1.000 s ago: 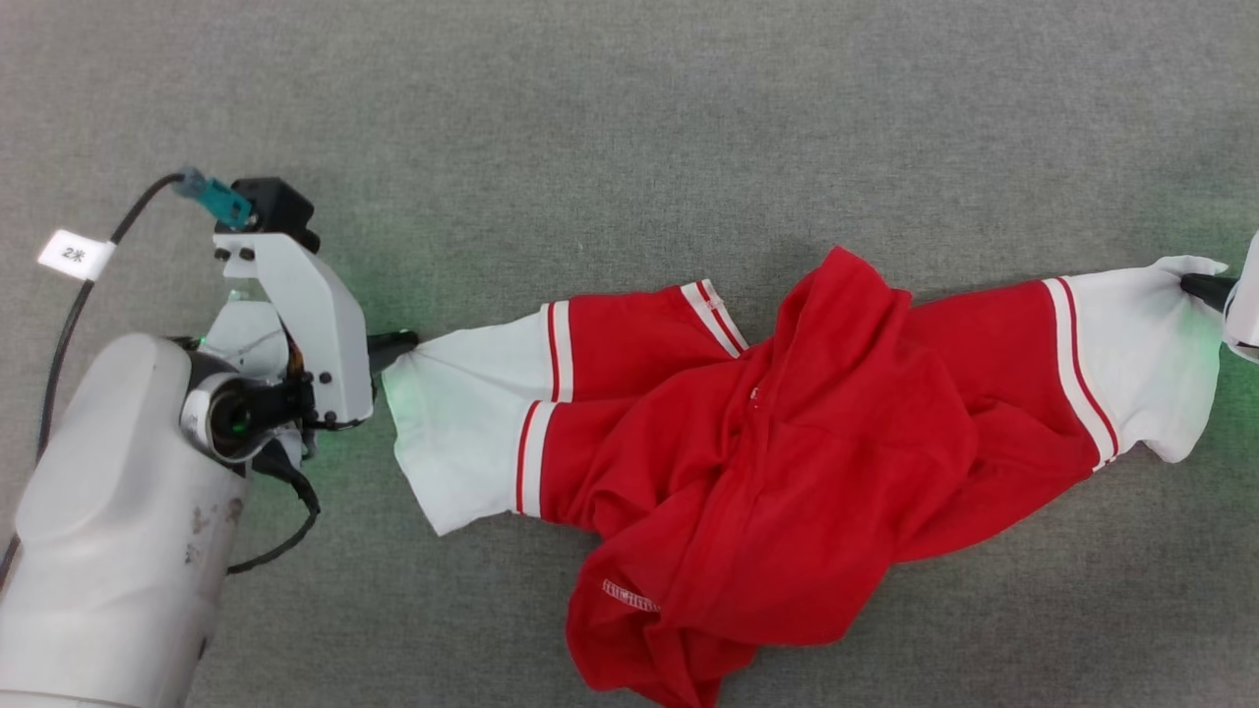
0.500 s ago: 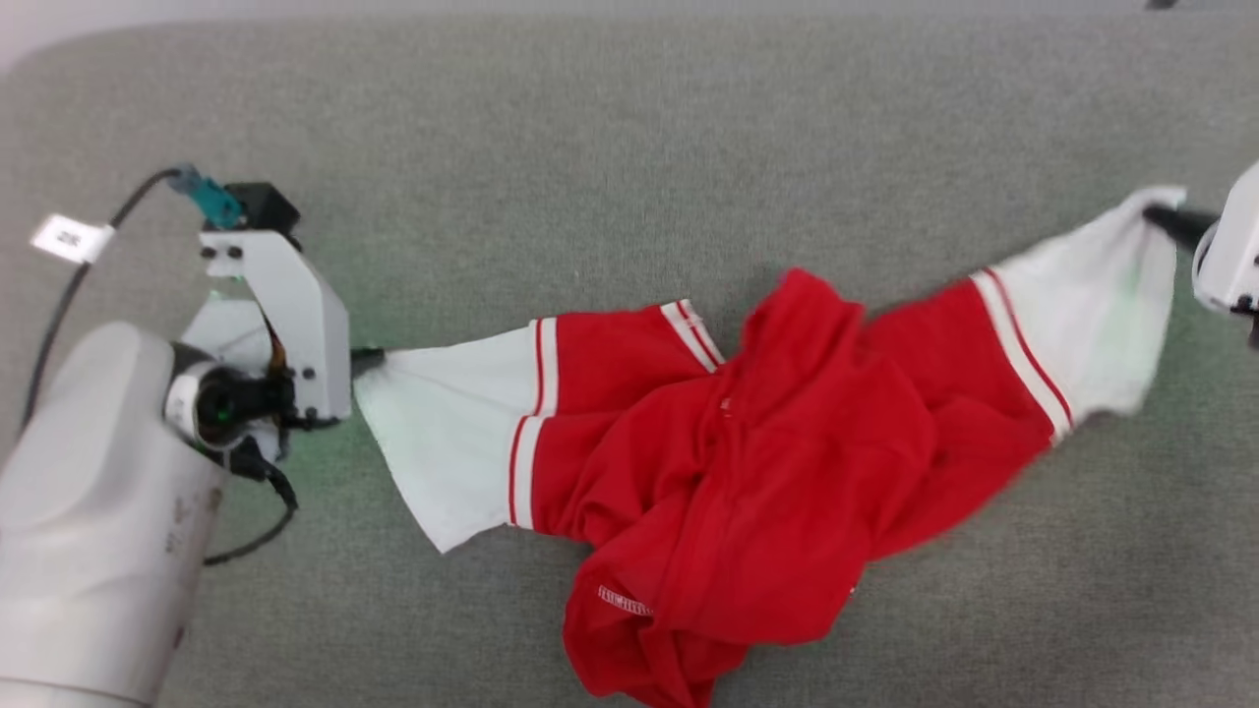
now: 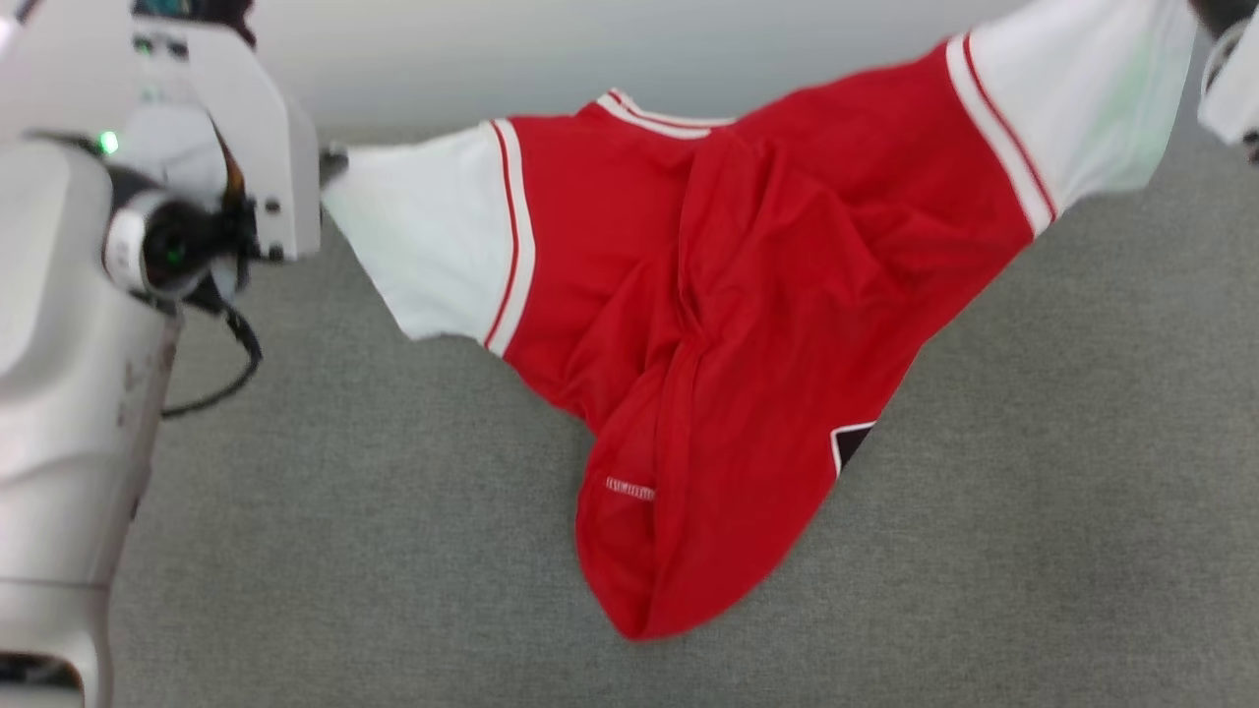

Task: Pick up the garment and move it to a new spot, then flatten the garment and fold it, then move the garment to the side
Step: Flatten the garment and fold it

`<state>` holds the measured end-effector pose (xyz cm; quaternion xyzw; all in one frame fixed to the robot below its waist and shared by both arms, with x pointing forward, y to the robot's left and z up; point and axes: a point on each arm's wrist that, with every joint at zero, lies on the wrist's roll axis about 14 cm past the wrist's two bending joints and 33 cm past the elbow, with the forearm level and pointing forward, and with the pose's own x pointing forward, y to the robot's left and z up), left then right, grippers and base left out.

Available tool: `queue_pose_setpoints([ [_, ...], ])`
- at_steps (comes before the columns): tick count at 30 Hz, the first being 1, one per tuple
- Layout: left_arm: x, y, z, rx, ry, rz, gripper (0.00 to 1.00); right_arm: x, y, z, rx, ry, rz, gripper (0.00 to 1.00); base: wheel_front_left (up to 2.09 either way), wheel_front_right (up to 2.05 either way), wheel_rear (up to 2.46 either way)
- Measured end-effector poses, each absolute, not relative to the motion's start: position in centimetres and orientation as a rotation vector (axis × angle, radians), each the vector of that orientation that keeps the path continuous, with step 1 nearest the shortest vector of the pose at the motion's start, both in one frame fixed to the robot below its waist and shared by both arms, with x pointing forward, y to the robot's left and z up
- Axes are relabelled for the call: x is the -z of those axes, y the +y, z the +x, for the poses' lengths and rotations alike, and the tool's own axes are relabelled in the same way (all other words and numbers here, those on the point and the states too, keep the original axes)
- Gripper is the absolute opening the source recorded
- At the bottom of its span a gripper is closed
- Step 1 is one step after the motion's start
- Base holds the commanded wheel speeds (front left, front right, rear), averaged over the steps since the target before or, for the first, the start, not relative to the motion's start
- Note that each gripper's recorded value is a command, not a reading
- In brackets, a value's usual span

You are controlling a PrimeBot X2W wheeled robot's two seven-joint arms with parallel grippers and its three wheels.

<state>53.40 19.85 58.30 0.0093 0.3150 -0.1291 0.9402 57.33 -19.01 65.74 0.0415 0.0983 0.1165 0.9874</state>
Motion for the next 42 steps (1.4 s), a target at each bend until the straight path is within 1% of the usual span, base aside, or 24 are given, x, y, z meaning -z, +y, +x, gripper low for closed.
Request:
queue_pose_setpoints([
  [5,-64.7,19.7,54.2,0.245,0.456,0.057,0.0,-72.4,-18.5,57.0,-0.217,-0.017,-0.003,0.0,0.0,0.0,0.0],
  [12,-73.6,20.7,54.4,0.192,0.184,0.089,0.0,-79.1,-18.9,56.0,-0.169,-0.23,-0.069,0.0,0.0,0.0,0.0],
  [13,-73.6,20.7,54.4,0.192,0.184,0.089,0.0,-79.1,-18.9,56.0,-0.169,-0.23,-0.069,0.0,0.0,0.0,0.0],
  [14,-74.8,20.9,54.3,0.183,0.148,0.091,0.0,-79.9,-19.0,55.8,-0.162,-0.255,-0.067,0.0,0.0,0.0,0.0],
  [15,-77.0,21.1,54.0,0.172,0.077,0.085,0.0,-81.6,-19.0,55.4,-0.155,-0.314,-0.074,0.0,0.0,0.0,0.0],
  [16,-78.0,21.3,53.9,0.164,0.043,0.087,0.0,-82.4,-19.0,55.2,-0.153,-0.344,-0.077,0.0,0.0,0.0,0.0],
  [17,-78.0,21.3,53.9,0.164,0.043,0.087,0.0,-82.4,-19.0,55.2,-0.153,-0.344,-0.077,0.0,0.0,0.0,0.0],
  [24,-82.9,22.1,53.2,0.127,-0.14,0.081,0.0,-86.0,-19.4,54.6,-0.121,-0.478,-0.067,0.0,0.0,0.0,0.0],
  [30,-83.3,22.0,53.9,0.127,-0.17,0.054,0.0,-85.5,-18.9,55.7,-0.122,-0.46,-0.058,0.0,0.0,0.0,0.0],
  [34,-83.2,21.5,55.0,0.138,-0.182,0.034,0.0,-86.1,-18.5,56.7,-0.129,-0.478,-0.05,0.0,0.0,0.0,0.0],
  [39,-83.8,21.3,57.2,0.143,-0.23,0.03,0.0,-86.0,-17.8,59.0,-0.136,-0.476,-0.062,0.0,0.0,0.0,0.0],
  [42,-84.3,21.0,59.0,0.135,-0.285,0.034,0.0,-86.0,-17.8,60.8,-0.128,-0.504,-0.074,0.0,0.0,0.0,0.0],
])
